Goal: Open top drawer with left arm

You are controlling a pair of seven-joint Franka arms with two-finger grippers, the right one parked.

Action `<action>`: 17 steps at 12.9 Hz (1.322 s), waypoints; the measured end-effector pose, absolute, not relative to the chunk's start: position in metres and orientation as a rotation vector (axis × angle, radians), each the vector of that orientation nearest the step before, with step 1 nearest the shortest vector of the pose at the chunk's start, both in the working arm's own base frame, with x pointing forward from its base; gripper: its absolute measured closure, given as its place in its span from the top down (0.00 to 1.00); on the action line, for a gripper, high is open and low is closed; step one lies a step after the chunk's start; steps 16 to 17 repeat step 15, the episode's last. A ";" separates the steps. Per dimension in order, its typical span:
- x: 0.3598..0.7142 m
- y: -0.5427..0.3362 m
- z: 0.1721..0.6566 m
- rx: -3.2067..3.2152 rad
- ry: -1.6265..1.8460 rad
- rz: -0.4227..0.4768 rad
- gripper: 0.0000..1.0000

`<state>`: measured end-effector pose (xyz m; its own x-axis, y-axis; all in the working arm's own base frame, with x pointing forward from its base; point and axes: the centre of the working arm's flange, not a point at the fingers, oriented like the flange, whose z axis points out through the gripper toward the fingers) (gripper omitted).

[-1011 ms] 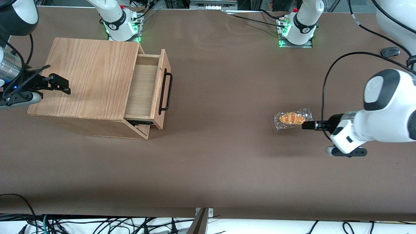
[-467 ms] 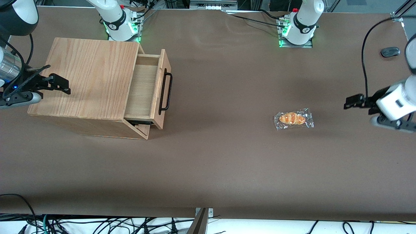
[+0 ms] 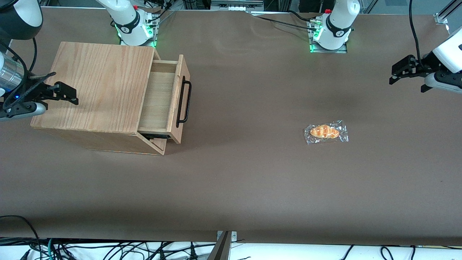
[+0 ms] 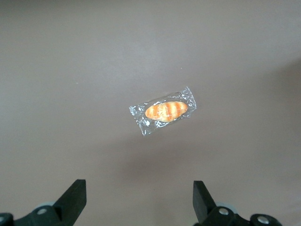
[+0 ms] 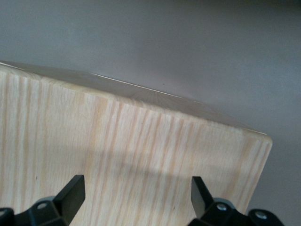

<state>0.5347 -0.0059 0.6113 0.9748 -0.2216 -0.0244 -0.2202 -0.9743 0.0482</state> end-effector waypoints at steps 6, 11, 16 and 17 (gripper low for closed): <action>0.539 -0.008 0.601 3.074 -0.350 -0.074 1.00; 0.542 -0.009 0.597 3.075 -0.351 -0.076 1.00; 0.543 -0.009 0.595 3.075 -0.351 -0.076 1.00; 0.543 -0.009 0.595 3.075 -0.351 -0.076 1.00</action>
